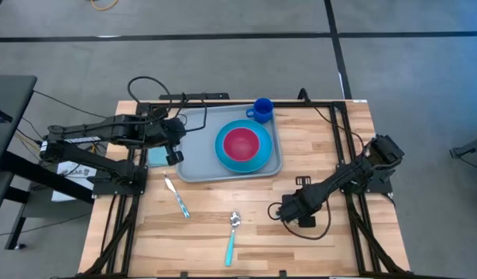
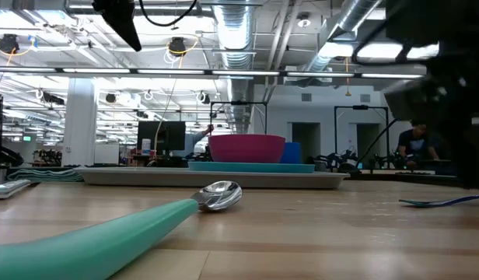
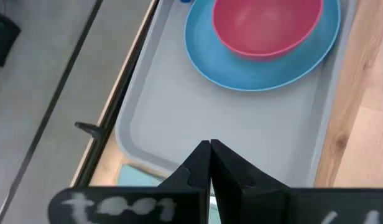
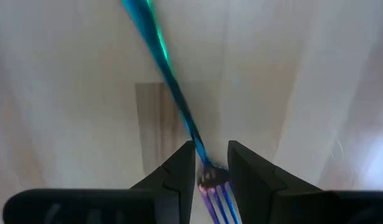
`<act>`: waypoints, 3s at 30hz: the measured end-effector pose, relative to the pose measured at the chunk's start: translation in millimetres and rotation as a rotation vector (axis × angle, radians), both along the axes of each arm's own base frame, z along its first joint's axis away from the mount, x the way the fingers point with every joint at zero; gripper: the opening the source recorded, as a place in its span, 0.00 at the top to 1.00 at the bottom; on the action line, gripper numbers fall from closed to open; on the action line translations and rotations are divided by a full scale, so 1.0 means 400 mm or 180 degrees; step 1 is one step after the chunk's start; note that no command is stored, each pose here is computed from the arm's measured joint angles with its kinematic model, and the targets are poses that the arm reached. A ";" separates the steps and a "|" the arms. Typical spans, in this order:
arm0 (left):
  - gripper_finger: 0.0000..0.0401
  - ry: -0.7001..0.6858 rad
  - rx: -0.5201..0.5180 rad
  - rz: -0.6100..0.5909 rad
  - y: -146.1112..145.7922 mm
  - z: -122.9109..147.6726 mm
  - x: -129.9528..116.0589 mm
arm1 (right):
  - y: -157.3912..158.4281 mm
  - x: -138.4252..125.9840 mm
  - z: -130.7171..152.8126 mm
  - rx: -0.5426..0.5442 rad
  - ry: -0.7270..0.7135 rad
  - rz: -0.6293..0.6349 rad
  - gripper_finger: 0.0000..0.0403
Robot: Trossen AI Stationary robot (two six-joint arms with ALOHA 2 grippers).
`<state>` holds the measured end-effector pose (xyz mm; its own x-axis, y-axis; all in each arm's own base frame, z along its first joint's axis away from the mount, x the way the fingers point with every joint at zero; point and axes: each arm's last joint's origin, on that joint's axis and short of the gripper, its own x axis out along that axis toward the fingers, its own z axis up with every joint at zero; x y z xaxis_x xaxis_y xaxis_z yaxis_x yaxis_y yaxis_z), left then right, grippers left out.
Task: Set up tray
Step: Put the iridescent fork on the blue napkin, then put the blue napkin on the gray tray
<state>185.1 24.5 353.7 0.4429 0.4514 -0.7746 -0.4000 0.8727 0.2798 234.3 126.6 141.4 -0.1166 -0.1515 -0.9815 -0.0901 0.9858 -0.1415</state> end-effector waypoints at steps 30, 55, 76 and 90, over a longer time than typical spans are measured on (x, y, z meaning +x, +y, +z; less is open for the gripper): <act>1.00 -0.0558 -0.1586 -0.0355 -0.030 -0.263 0.071 | 0.037 0.042 0.001 -0.0090 -0.0072 0.0131 0.99; 1.00 0.0546 -0.0824 0.0940 -0.012 -0.304 -0.028 | 0.000 0.026 -0.033 -0.0375 -0.0071 -0.0004 0.85; 0.73 0.2111 -0.0667 0.0371 -0.019 -0.393 -0.008 | 0.043 0.103 0.086 -0.0183 -0.0424 -0.0558 0.68; 0.67 0.1868 -0.0834 -0.0298 -0.027 -0.344 -0.044 | 0.096 0.137 0.132 -0.1066 -0.1892 -0.0464 0.70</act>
<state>167.7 13.6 215.9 -0.0593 0.1946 -0.9791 -0.1643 0.9655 0.2019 289.2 165.2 194.2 0.3836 -0.4810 -0.7883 0.2268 0.8766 -0.4244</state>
